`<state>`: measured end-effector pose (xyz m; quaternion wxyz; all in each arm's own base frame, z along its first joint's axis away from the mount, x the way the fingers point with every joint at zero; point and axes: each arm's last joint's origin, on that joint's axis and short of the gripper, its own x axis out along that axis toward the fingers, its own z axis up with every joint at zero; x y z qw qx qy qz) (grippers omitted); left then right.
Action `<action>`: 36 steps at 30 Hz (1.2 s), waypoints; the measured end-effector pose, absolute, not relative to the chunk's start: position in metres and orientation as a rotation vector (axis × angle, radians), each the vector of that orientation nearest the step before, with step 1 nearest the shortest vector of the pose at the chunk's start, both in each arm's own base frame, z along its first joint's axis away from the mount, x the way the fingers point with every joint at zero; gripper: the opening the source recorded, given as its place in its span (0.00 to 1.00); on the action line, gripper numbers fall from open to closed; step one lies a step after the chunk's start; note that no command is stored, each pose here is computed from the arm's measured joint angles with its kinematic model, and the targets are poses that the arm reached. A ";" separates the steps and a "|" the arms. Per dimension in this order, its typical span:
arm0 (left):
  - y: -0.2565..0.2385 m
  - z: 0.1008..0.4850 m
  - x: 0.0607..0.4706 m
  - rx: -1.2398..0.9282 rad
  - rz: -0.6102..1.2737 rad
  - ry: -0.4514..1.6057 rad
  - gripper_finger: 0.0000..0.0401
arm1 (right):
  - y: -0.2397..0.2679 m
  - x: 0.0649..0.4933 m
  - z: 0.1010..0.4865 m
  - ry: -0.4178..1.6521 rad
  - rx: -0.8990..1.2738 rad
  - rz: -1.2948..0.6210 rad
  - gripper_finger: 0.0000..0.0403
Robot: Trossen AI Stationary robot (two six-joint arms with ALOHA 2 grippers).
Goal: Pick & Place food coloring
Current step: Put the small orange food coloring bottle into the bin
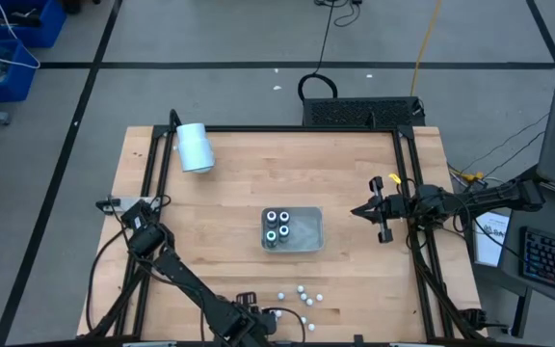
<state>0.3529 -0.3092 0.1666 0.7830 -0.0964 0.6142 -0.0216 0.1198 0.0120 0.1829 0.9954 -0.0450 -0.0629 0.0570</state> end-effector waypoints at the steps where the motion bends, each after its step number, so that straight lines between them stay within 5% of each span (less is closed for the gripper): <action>1: -0.309 0.167 0.353 -0.208 -0.046 1.326 0.51 | 0.012 0.120 0.183 -0.126 -0.090 0.115 0.00; 19: -0.308 0.167 0.354 -0.195 -0.085 1.341 0.20 | 0.012 0.120 0.183 -0.126 -0.094 0.114 0.00; 28: -0.308 0.170 0.354 -0.177 -0.123 1.358 0.18 | 0.012 0.120 0.183 -0.126 -0.094 0.114 0.00; 36: -0.288 0.221 0.369 -0.130 -0.162 1.402 0.18 | 0.012 0.120 0.183 -0.126 -0.091 0.114 0.00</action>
